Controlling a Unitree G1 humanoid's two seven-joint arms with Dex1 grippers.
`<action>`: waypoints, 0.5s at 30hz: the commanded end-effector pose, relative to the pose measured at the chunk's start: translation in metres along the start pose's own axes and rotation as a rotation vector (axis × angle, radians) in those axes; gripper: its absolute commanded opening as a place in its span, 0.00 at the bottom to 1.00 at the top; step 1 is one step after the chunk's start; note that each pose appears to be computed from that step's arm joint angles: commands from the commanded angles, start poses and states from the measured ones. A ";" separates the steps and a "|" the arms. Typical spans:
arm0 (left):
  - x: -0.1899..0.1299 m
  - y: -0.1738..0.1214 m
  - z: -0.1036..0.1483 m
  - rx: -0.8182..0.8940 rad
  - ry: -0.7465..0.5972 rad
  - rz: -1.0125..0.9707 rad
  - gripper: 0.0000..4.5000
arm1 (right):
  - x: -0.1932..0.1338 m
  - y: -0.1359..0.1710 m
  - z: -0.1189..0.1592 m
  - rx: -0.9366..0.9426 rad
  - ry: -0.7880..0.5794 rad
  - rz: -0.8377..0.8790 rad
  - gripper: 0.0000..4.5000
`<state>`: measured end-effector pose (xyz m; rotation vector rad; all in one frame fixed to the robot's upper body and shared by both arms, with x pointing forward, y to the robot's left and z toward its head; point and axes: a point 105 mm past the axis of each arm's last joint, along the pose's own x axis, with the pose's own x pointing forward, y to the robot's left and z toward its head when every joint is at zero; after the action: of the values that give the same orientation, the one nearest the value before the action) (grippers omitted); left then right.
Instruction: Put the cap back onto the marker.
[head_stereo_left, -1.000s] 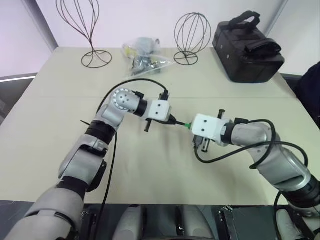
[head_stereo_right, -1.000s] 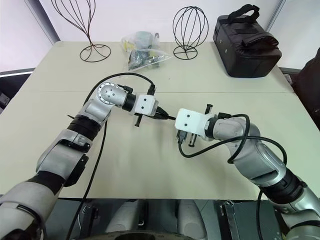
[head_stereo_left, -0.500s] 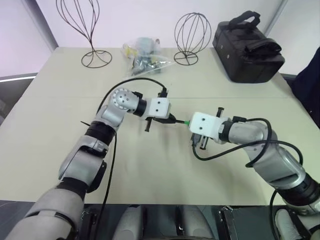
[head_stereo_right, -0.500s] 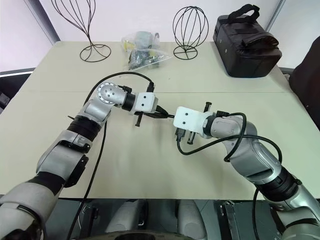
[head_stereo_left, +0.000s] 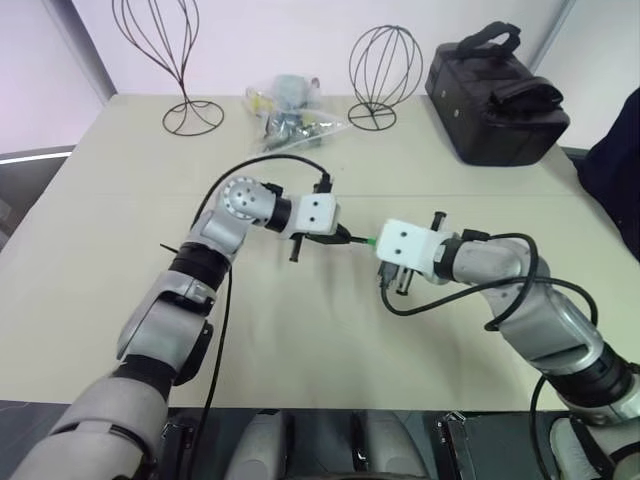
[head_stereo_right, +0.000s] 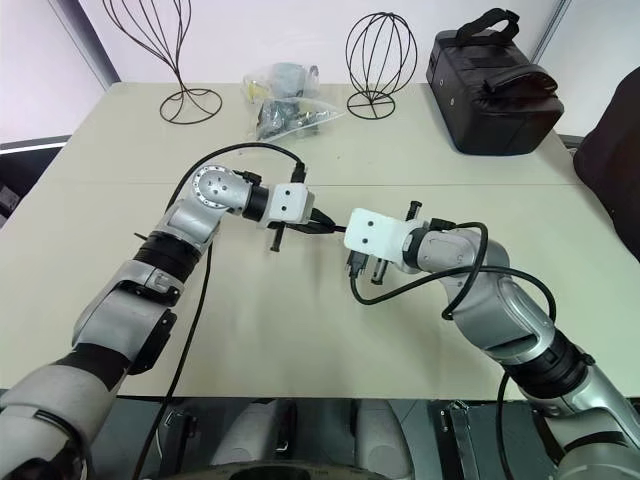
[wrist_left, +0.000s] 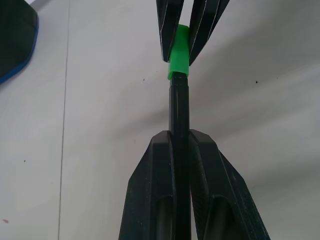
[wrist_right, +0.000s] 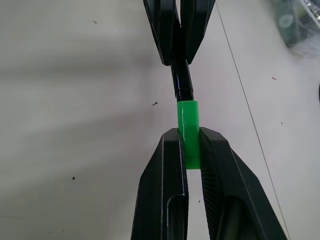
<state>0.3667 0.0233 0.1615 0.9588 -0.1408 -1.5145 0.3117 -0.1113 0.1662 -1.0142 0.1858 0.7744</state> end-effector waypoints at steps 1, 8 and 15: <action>0.011 0.007 0.031 0.101 -0.101 -0.006 0.00 | -0.003 0.000 0.023 -0.036 -0.091 0.005 0.01; 0.009 0.005 0.032 0.129 -0.101 -0.037 0.00 | -0.006 0.007 0.028 -0.062 -0.111 0.057 0.01; 0.011 0.004 0.029 0.151 -0.071 -0.050 0.00 | -0.008 0.008 0.031 -0.088 -0.108 0.075 0.01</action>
<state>0.3615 0.0241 0.1570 1.0077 -0.1491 -1.5672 0.3049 -0.1092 0.1615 -1.0189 0.2269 0.8495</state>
